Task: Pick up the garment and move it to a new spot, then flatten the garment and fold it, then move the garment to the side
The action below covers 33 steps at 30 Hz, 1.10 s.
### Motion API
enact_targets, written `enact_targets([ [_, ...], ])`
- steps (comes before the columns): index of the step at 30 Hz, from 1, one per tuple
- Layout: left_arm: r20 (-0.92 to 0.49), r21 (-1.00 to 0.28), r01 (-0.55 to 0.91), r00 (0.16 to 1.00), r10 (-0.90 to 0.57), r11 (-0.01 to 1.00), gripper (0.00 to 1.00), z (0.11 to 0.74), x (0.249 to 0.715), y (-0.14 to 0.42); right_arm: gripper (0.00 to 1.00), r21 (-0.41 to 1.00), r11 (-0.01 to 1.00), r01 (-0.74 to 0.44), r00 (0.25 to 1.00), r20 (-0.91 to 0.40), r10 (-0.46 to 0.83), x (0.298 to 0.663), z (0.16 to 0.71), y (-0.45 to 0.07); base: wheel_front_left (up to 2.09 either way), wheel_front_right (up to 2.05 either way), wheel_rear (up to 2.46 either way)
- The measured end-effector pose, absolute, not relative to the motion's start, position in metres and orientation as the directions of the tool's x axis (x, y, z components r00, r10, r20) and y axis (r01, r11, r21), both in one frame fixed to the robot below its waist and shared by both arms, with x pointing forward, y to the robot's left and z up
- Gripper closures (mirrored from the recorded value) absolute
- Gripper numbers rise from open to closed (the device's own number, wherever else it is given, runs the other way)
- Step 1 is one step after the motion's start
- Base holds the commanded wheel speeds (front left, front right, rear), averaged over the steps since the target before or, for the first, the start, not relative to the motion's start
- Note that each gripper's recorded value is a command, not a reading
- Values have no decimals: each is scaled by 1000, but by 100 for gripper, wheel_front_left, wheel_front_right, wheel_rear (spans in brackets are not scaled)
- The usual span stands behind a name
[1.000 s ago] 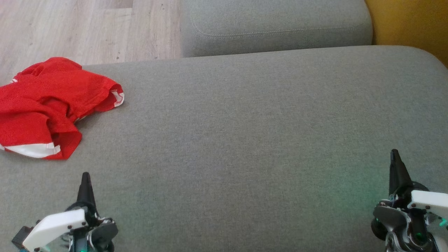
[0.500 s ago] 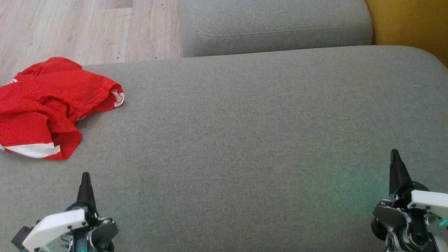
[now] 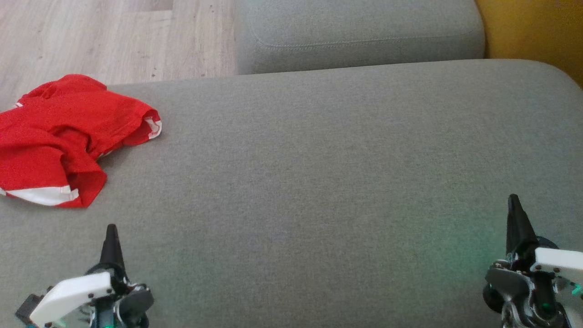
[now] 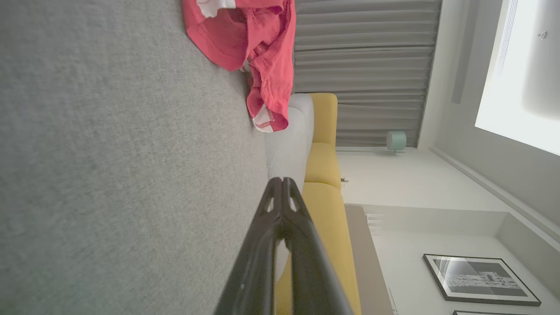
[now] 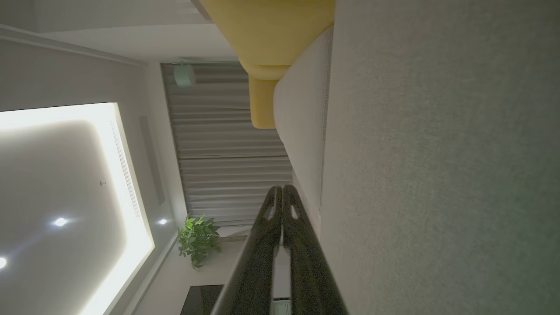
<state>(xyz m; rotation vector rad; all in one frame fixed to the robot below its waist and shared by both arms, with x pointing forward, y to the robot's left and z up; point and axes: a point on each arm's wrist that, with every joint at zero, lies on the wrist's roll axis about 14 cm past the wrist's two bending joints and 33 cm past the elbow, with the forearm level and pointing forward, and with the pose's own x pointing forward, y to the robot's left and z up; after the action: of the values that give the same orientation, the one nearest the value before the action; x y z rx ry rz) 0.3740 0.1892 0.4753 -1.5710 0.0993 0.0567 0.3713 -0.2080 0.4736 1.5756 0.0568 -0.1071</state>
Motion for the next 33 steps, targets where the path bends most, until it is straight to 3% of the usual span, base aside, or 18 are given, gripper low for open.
enact_targets([
  [1, -105, -995, -105, 994, -27, -1, 0, 474, 374, 189, 0, 994, -9, 109, 993, -110, -32, 371, 472, -208, 0, 0, 0],
  [8, -243, -970, -244, 969, -29, -9, 0, 428, 345, 187, 0, 967, -23, 255, 966, -256, -35, 342, 425, -207, 0, 0, 0],
  [23, -211, -977, -210, 977, -14, 43, 0, 441, 348, 185, 0, 971, 42, 235, 971, -233, -44, 345, 433, -204, 0, 0, 0],
  [33, -201, -959, -194, 980, -13, 208, 0, 449, 350, 182, 0, 959, 192, 211, 978, -205, -51, 349, 442, -204, 0, 0, 0],
])
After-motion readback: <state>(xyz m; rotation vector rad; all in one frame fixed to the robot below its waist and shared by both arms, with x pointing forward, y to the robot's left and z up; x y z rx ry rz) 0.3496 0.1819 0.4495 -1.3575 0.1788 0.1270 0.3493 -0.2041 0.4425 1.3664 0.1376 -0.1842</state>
